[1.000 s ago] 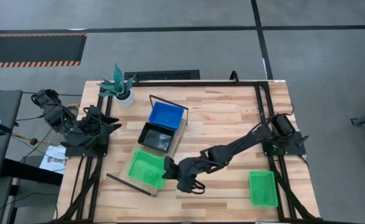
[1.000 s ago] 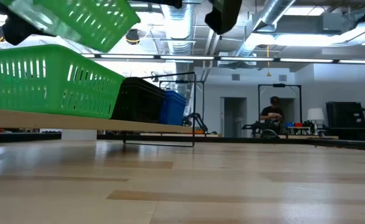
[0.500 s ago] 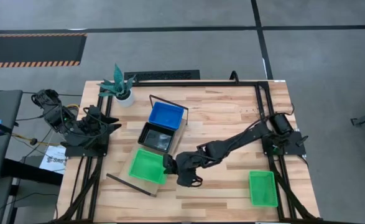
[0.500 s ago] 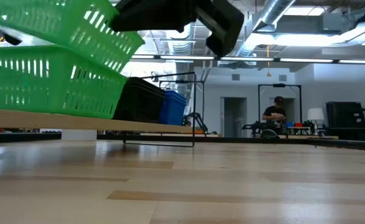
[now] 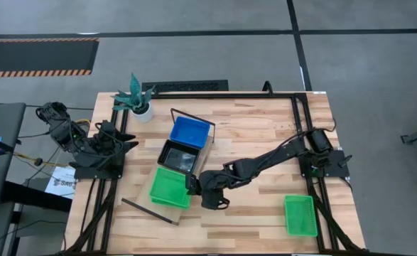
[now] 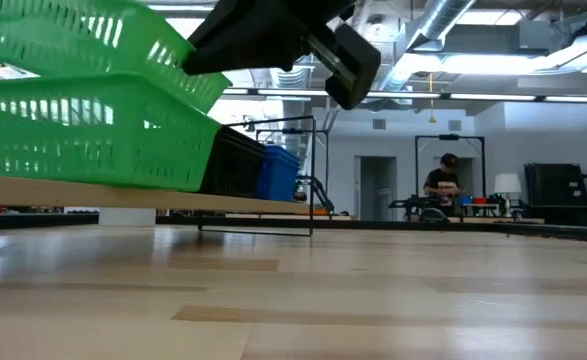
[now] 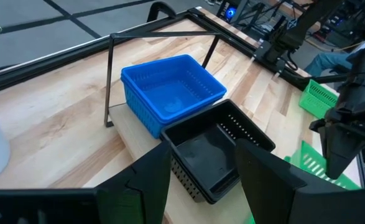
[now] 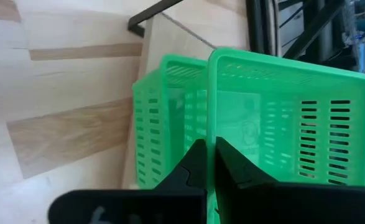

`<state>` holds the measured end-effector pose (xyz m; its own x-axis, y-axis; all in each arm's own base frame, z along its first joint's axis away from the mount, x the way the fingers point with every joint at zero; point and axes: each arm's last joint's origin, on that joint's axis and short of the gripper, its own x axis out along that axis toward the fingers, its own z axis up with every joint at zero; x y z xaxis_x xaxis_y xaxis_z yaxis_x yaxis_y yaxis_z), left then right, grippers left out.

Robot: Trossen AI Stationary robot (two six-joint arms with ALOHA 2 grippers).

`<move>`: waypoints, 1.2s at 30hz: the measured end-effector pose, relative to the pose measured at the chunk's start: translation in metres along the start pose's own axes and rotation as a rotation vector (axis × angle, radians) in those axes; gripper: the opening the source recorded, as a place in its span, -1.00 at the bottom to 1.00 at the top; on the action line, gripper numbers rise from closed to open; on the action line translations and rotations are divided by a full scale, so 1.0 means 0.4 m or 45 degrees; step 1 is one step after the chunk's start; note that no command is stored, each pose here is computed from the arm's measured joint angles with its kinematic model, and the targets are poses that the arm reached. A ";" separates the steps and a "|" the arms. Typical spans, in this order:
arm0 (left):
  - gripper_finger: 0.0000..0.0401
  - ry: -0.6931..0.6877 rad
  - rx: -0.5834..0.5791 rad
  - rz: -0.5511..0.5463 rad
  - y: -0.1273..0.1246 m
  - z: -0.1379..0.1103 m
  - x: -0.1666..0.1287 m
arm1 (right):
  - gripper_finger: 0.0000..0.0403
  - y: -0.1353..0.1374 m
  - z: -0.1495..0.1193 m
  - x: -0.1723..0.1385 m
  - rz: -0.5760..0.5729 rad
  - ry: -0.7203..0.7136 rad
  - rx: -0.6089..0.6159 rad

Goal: Stack baskets on shelf by color
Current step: Stack the top green bin on top of the green bin on the shelf

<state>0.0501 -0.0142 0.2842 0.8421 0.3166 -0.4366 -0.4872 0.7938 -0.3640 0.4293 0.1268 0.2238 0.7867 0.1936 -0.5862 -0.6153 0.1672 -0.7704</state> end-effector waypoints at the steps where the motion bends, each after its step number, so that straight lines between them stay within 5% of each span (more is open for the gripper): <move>1: -0.16 0.001 0.004 0.003 0.001 0.000 0.000 | -0.90 0.001 -0.001 0.000 0.006 0.003 -0.002; 8: -0.16 0.006 0.007 0.003 0.001 -0.001 0.000 | -0.83 -0.002 -0.010 0.000 0.003 0.011 -0.003; 31: -0.16 0.005 0.006 0.004 0.001 -0.001 0.000 | -0.14 -0.007 -0.011 -0.007 -0.017 0.057 -0.006; 36: -0.16 0.005 0.005 0.003 0.001 -0.001 0.000 | -0.02 -0.028 0.006 -0.042 -0.064 0.034 0.131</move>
<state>0.0499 -0.0140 0.2837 0.8398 0.3166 -0.4410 -0.4885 0.7951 -0.3595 0.4228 0.1241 0.2431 0.8169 0.1566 -0.5551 -0.5759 0.2743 -0.7701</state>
